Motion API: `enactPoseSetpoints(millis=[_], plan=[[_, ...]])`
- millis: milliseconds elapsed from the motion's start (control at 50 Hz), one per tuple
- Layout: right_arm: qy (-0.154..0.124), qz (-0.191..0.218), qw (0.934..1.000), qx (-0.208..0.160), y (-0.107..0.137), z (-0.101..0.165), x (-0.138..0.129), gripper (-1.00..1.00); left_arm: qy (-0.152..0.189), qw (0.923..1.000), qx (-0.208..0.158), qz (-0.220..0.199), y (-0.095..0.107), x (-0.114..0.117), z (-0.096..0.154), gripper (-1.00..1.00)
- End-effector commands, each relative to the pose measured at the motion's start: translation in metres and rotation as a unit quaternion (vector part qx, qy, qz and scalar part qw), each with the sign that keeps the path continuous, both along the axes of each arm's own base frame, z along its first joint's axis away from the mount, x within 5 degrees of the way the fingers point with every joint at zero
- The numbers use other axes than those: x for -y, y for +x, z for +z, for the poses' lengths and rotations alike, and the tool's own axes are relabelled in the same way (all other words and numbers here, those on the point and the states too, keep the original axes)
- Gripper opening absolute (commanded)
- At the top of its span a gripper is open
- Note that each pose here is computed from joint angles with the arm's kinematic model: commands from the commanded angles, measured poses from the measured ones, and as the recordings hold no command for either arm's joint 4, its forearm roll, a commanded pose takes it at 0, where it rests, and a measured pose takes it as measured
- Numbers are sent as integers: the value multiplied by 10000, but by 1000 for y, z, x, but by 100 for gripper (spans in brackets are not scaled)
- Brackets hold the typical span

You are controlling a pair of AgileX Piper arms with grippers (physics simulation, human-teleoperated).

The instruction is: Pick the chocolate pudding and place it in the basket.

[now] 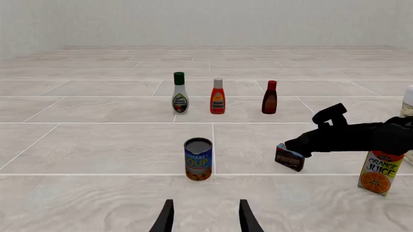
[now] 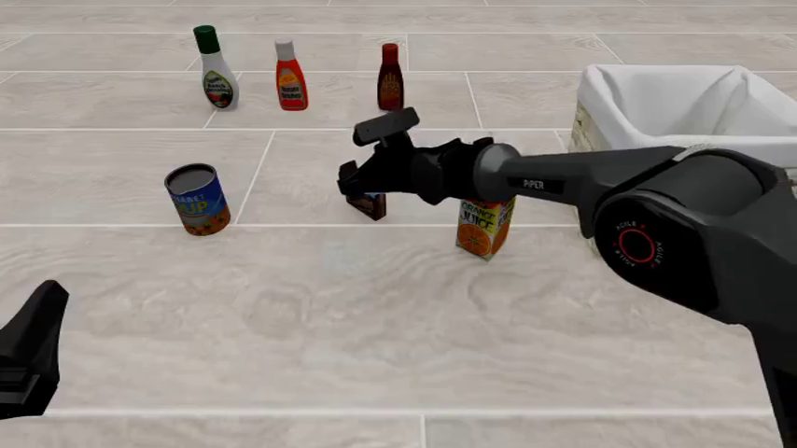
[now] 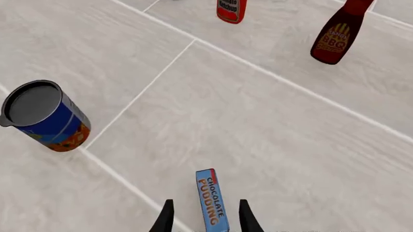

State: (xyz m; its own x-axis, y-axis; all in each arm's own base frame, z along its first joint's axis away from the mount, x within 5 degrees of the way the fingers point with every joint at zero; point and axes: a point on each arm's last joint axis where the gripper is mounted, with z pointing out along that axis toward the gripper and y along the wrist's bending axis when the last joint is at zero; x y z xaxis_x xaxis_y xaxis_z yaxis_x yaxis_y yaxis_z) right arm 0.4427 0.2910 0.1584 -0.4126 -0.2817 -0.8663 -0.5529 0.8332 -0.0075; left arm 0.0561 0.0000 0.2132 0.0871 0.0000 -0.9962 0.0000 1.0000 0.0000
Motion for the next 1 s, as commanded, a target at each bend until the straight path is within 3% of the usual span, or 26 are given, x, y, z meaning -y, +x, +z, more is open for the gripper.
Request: enactPoseSetpoints(millis=[20,1000], plan=[[-7,-47,9999,-90,3,-9,1,100,0,10000,0,0,0,0,0,100],[-71,-126,9993,-358,5,-37,2,100,0,10000,0,0,0,0,0,100]])
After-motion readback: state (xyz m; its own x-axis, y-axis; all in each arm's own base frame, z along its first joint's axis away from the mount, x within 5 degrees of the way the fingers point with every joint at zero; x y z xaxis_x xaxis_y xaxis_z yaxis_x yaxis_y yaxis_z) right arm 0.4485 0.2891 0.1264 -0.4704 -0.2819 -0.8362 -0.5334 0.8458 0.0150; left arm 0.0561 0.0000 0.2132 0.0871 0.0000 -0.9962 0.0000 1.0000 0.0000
